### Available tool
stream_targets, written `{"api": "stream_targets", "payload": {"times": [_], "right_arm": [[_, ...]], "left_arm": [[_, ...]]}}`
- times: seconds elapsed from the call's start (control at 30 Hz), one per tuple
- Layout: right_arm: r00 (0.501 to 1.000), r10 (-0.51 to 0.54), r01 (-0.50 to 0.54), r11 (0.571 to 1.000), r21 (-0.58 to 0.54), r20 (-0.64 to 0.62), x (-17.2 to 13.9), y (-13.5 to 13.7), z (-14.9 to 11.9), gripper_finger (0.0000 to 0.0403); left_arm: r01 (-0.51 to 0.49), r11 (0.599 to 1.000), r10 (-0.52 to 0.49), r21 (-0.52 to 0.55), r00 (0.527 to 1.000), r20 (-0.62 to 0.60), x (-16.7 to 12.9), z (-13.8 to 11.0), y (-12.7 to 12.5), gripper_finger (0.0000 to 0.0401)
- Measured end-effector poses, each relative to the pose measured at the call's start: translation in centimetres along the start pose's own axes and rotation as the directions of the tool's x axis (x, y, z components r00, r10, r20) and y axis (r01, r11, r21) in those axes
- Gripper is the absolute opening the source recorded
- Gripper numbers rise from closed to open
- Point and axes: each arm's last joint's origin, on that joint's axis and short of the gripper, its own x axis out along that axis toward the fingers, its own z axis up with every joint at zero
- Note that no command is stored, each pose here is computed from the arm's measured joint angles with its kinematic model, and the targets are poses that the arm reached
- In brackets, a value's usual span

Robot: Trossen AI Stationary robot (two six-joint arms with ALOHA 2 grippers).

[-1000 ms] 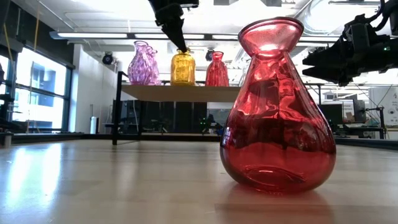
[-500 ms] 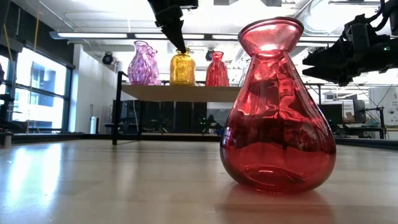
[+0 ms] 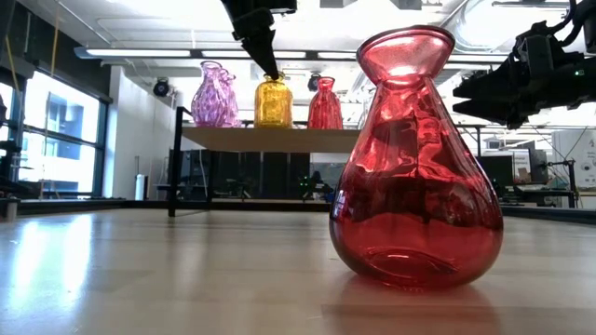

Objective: Sort vases onto shelf
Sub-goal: Put the yellow vase on the shelf and align it with the other yellow vases, then put the transparent vase on the shelf and align it with the other transparent vases

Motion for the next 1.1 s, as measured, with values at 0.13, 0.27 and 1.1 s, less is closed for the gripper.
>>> {"api": "stream_targets", "payload": {"times": [0.13,0.27,1.1], "right_arm": [[1.000,0.000,0.000,1.000,0.000,0.000,0.0,0.0,0.0,0.0254],[1.000,0.000,0.000,1.000,0.000,0.000,0.0,0.0,0.0,0.0254],[1.000,0.000,0.000,1.000,0.000,0.000,0.0,0.0,0.0,0.0254]], "left_arm": [[0.001,1.000,-0.001,0.005,1.000,0.000,0.0,0.0,-0.1,0.0140],[0.005,1.000,-0.005,0.016,1.000,0.003,-0.2,0.1,-0.2,0.0145],[-0.024,0.999,0.030,-0.038,0.986,0.163,-7.2,-1.0,0.8,0.0145]]}}
